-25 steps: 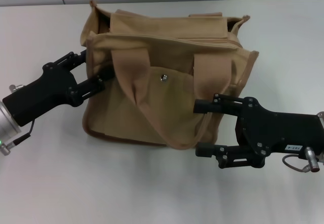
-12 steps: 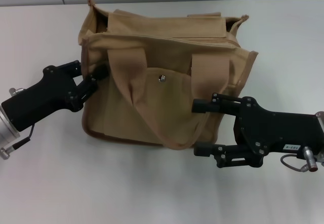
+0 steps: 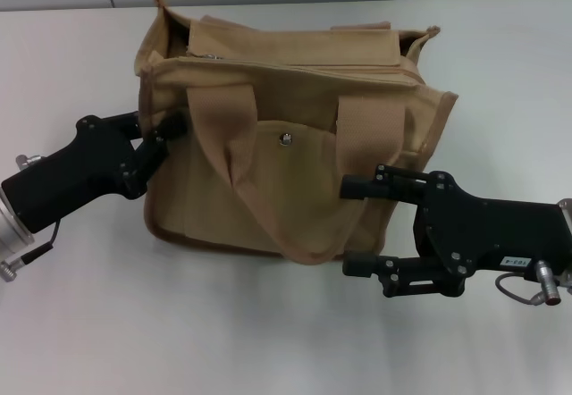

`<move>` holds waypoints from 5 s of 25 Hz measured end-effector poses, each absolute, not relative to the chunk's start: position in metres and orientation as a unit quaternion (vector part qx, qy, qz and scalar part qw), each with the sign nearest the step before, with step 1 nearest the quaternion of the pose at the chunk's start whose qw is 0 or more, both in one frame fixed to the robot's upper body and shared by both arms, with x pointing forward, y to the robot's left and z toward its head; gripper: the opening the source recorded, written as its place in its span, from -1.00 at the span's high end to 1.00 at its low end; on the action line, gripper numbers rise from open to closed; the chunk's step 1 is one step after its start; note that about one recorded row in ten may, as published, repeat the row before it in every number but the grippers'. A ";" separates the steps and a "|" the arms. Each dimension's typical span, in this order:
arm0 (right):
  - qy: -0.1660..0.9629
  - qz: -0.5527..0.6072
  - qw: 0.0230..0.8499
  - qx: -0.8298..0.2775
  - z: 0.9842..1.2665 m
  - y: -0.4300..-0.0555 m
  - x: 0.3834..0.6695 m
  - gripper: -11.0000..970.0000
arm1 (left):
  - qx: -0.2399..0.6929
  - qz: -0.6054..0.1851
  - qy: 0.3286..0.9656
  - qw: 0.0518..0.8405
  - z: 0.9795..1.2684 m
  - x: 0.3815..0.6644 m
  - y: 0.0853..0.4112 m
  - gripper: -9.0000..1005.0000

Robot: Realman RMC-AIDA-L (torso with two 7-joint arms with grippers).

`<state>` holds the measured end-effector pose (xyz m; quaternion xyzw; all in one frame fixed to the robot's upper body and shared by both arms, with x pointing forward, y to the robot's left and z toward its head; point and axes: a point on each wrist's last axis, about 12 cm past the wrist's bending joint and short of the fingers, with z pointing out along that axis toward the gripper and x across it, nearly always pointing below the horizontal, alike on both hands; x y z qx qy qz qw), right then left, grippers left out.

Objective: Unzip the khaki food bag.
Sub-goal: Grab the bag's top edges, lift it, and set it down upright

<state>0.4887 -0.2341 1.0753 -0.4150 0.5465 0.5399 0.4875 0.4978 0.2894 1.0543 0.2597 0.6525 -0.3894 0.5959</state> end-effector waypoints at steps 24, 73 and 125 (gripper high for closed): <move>0.636 0.417 0.621 -0.190 1.053 -0.231 0.529 -0.70 | 0.290 -0.302 0.552 0.721 1.111 0.549 0.295 0.84; 0.664 0.341 0.648 -0.152 1.031 -0.242 0.514 -0.70 | 0.431 -0.287 0.545 0.660 1.062 0.543 0.209 0.84; 0.559 0.094 0.773 -0.283 1.046 -0.172 0.518 -0.70 | 0.407 -0.320 0.534 0.668 1.062 0.532 0.205 0.84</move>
